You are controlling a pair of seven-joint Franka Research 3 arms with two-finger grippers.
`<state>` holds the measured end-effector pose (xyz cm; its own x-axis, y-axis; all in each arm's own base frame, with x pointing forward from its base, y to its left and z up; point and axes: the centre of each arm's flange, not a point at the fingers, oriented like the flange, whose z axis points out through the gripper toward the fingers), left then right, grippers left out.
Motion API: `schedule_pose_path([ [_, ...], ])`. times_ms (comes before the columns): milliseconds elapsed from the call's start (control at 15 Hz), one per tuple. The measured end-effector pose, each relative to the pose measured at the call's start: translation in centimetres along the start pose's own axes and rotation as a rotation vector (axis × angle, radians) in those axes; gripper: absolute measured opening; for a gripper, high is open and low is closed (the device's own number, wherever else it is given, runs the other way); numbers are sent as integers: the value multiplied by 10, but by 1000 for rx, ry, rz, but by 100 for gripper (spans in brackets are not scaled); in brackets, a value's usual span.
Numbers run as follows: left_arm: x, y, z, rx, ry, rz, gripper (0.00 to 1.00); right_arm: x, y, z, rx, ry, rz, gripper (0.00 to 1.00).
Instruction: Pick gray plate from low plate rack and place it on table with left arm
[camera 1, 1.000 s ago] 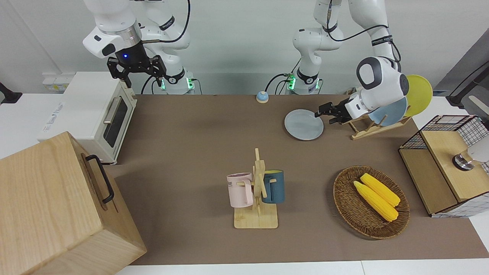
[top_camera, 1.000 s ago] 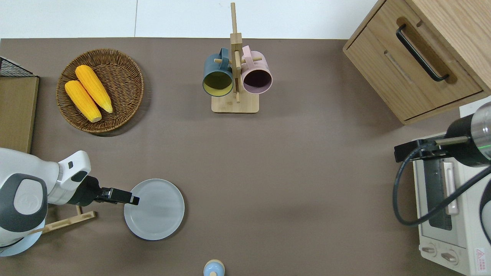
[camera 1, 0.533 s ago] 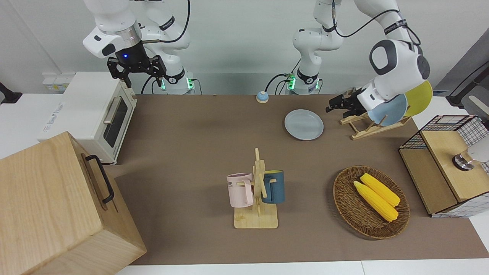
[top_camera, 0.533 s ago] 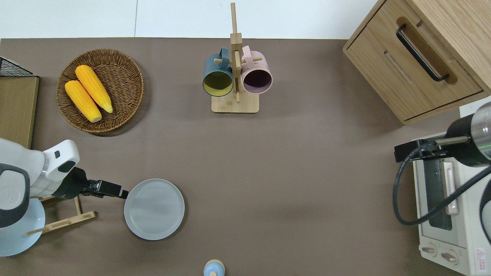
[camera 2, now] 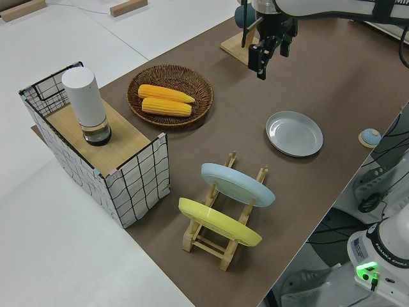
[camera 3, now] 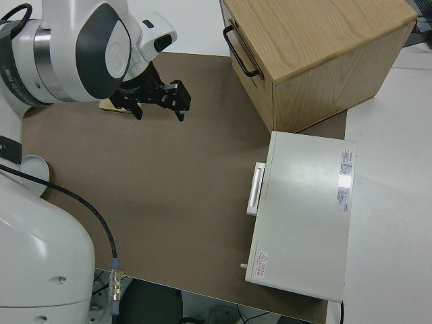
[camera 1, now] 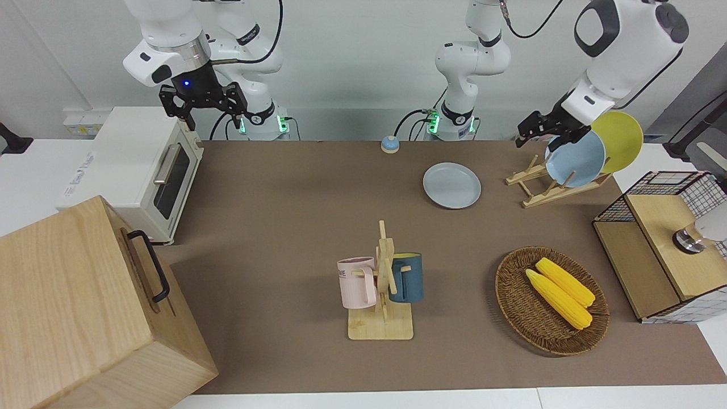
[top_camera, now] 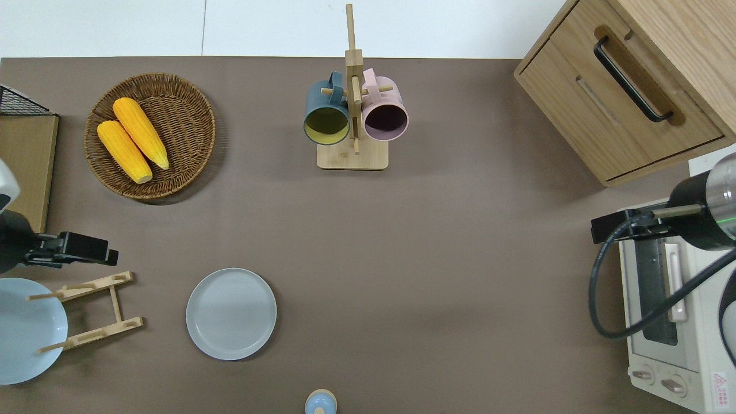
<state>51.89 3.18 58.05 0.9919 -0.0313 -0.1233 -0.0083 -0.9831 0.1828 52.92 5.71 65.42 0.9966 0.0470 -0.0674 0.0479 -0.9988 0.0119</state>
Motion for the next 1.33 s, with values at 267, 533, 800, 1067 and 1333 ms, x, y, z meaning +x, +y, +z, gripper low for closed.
schedule_pose_path([
  [267, -15, -2, -32, 84, 4, -7, 100, 0, 0, 0, 0, 0, 0, 99],
  [533, -27, 8, -47, 148, 10, 12, 100, 0, 0, 0, 0, 0, 0, 99],
  [800, -26, 14, -42, 163, 6, 25, 100, 0, 0, 0, 0, 0, 0, 99],
  [1067, -23, 19, -19, 167, 7, 42, 100, 0, 0, 0, 0, 0, 0, 99],
  [1333, -28, 23, -4, 169, 25, 57, 100, 0, 0, 0, 0, 0, 0, 99],
])
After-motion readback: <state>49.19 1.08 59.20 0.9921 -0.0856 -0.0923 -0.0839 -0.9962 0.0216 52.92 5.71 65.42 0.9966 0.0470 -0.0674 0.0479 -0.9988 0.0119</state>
